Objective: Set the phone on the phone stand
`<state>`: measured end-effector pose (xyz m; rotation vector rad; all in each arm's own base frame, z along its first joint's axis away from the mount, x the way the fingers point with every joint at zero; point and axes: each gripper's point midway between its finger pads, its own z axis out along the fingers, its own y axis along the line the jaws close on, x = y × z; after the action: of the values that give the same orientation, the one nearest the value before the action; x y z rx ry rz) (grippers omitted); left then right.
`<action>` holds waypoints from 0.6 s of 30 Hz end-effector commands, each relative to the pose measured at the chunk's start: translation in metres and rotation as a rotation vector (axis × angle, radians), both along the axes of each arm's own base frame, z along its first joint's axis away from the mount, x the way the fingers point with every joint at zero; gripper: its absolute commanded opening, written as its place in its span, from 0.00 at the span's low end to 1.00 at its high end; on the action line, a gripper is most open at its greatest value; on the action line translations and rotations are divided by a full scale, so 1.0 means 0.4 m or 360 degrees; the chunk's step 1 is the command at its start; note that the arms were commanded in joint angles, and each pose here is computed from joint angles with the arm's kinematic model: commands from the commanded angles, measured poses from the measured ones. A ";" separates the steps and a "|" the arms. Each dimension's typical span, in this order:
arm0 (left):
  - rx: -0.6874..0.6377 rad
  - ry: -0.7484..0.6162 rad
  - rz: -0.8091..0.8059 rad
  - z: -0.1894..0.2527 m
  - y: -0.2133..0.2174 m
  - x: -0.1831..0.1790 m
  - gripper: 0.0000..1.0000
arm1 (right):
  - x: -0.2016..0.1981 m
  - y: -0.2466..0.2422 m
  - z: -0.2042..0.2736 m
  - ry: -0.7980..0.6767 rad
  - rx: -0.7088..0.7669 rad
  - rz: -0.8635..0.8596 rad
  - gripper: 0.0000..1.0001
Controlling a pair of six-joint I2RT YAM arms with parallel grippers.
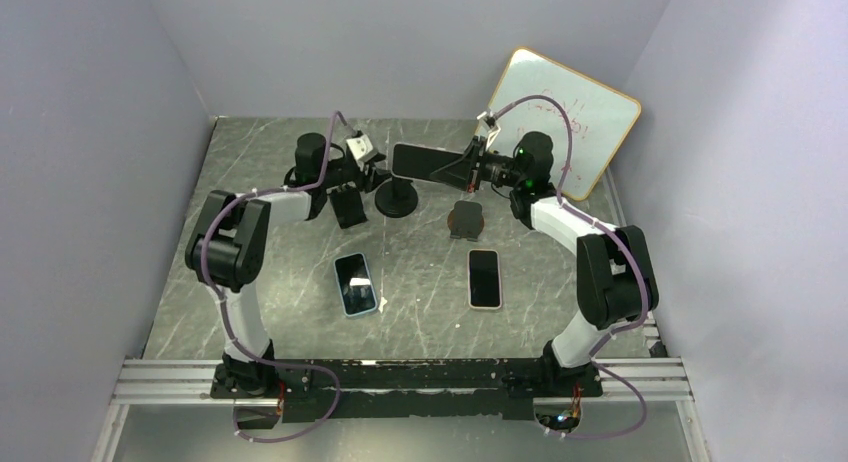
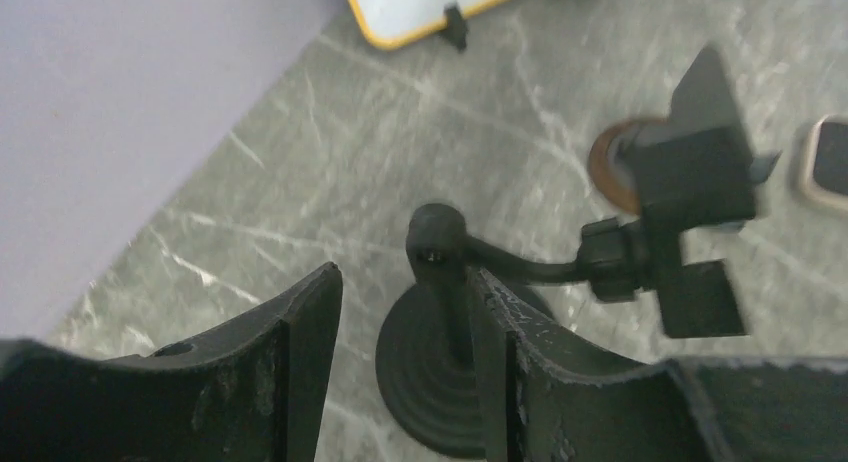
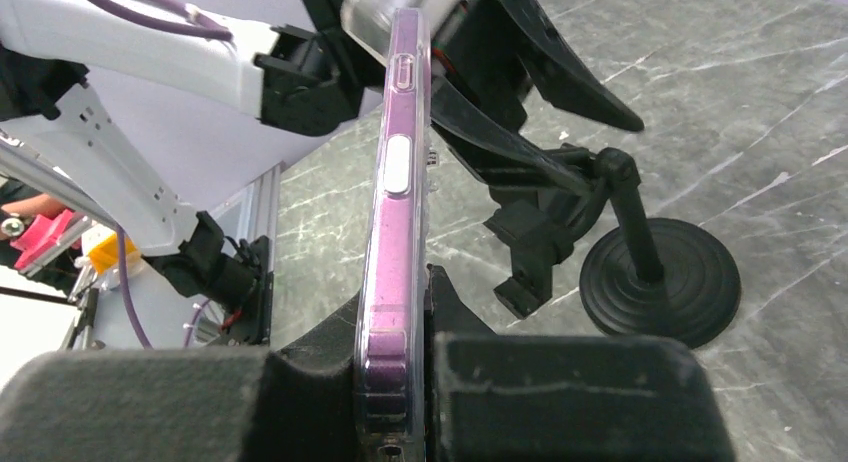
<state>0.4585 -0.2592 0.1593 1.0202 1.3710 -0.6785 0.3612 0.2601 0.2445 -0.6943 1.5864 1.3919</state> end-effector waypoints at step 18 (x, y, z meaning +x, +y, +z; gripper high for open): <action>-0.0093 0.0031 -0.0295 -0.120 -0.041 -0.001 0.57 | -0.031 0.071 -0.055 -0.0053 -0.0026 0.0136 0.00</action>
<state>0.4626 -0.2542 0.1138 1.0082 1.3310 -0.8196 0.3462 0.2873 0.2225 -0.7722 1.6111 1.4347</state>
